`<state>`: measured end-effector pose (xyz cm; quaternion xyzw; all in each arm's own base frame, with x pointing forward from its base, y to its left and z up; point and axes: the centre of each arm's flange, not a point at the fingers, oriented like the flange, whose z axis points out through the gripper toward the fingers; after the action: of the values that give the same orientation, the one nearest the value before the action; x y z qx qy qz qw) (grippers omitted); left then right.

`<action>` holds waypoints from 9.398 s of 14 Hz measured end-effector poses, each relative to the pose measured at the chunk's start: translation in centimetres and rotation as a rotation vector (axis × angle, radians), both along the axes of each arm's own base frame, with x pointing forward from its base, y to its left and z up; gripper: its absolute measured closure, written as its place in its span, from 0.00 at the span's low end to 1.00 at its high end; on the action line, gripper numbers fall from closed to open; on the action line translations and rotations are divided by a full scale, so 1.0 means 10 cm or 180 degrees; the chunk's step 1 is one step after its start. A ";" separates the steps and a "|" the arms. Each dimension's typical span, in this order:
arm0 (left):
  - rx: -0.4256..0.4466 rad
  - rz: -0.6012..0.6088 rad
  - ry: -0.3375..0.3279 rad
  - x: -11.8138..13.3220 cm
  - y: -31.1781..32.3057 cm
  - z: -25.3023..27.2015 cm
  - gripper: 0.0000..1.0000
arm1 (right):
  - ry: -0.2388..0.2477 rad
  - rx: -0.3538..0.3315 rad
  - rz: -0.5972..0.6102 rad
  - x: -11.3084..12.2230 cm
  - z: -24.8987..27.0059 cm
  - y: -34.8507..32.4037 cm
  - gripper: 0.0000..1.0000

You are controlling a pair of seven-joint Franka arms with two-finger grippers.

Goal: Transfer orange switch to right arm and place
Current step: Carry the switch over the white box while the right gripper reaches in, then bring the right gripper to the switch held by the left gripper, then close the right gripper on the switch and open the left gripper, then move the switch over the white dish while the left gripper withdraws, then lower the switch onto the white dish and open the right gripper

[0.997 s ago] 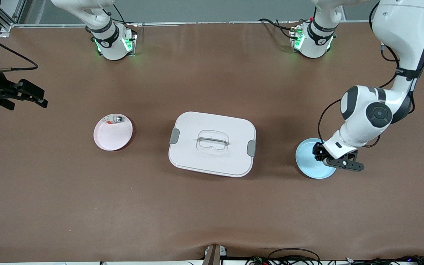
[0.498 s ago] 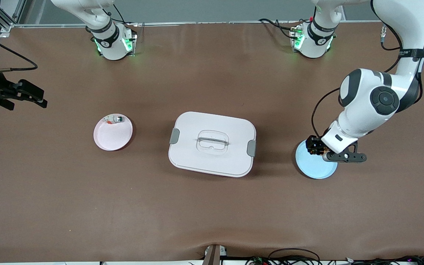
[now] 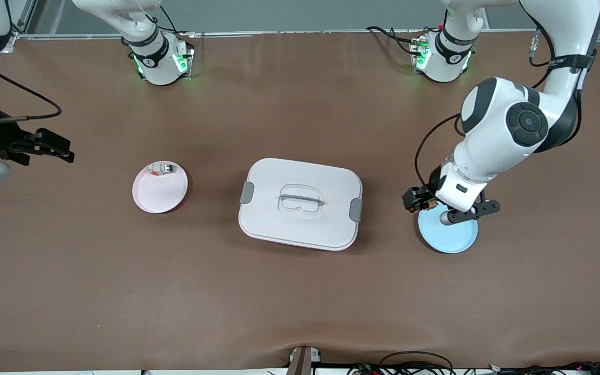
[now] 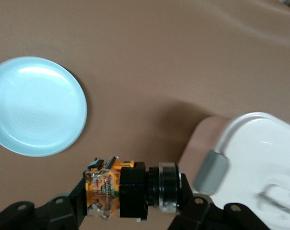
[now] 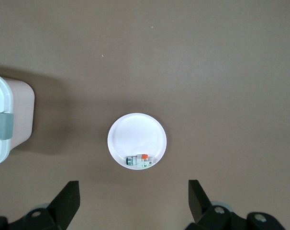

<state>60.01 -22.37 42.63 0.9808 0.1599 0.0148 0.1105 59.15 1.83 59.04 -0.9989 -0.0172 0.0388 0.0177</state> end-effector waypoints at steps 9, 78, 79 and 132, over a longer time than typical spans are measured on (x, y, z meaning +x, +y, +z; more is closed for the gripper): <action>-0.0624 0.1174 0.0496 -0.19 -1.57 0.27 0.27 | 0.0164 0.0333 -0.0219 0.16 -0.39 -0.24 0.00; -0.0571 0.2584 0.0941 -0.36 -2.35 0.67 0.00 | -0.0884 0.2564 -0.0518 -0.93 -1.98 3.01 0.61; -0.0522 0.2454 0.0853 -0.31 -2.21 0.76 0.00 | -0.0890 0.2509 -0.0427 -0.91 -1.98 2.98 0.61; 0.0947 -0.0816 0.0167 -0.58 1.61 2.09 0.00 | -0.0537 -0.0073 0.4839 -1.06 -4.02 0.51 0.61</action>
<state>54.22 -6.22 63.51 0.9987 0.0326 -0.0015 -0.0389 48.55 6.95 18.85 -0.7120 -0.7008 -0.0360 -0.0256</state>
